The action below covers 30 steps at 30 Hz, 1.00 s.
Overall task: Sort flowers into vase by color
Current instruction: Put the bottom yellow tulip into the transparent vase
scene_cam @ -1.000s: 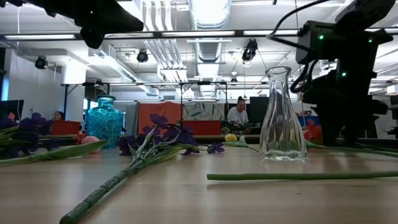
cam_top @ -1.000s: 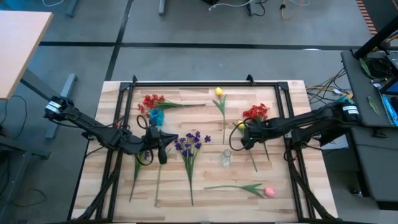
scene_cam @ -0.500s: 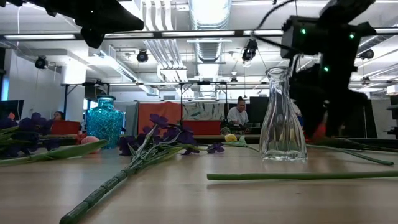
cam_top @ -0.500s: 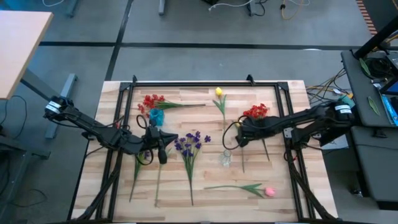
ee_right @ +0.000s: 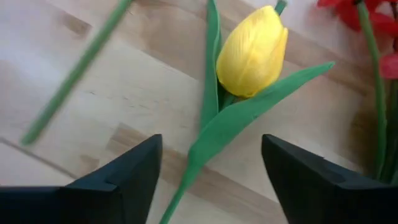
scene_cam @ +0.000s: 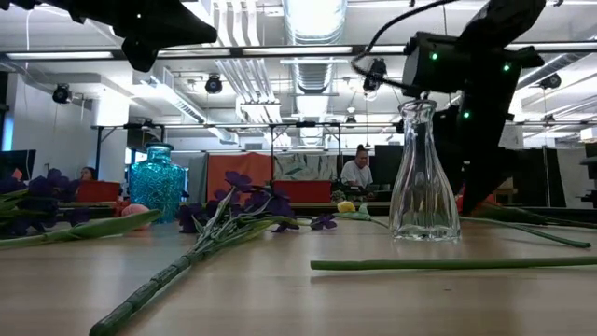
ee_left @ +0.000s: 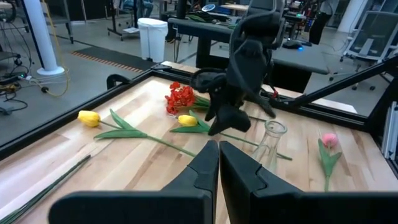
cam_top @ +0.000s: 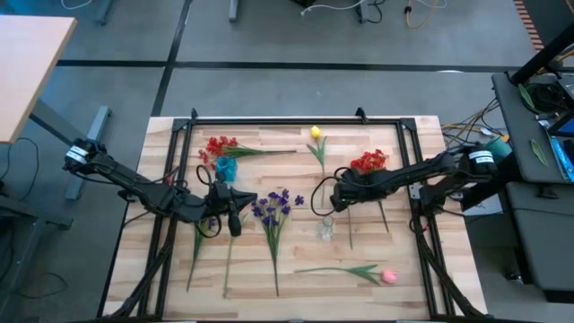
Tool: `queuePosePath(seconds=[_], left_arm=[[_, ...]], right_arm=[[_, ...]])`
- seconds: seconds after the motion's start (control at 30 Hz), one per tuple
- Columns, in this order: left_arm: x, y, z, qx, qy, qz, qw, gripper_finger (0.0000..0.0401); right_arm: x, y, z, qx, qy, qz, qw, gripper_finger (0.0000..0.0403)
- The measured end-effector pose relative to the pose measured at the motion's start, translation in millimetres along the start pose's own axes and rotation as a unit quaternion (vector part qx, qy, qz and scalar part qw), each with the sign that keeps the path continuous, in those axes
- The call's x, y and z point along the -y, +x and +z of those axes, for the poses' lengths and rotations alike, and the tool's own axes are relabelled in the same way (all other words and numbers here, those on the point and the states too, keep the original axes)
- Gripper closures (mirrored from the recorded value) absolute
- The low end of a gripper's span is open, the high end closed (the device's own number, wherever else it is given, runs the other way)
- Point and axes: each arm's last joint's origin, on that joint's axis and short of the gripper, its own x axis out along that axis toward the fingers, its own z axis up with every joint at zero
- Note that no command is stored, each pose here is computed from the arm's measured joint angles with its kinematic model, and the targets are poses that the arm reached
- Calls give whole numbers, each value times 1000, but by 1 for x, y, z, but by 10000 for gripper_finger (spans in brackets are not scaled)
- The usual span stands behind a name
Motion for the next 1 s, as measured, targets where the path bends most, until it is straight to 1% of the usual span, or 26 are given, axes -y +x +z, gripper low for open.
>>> queuePosePath(seconds=[0.1,0.23,0.43,0.57,0.67,0.8,0.9,1.0], left_arm=[[0,0,0,0,-2,0,1000,401],[0,0,0,0,-4,0,1000,401],[0,0,0,0,-4,0,1000,401],[0,0,0,0,-4,0,1000,401],[0,0,0,1,-5,-1,1000,401],[0,0,0,1,-5,-1,1000,401],[0,0,0,1,-5,-1,1000,401],[0,0,0,1,-5,0,1000,401]], right_arm=[[-1,8,-2,-9,0,-16,1000,180],[-3,12,-3,-11,2,-19,1000,236],[-3,9,-1,-3,1,-5,1000,334],[-4,4,2,14,2,9,1000,382],[-3,-2,4,30,2,15,999,387],[1,-21,10,67,-1,39,997,385],[5,-43,15,110,-12,77,991,385],[11,-67,17,167,-29,122,978,385]])
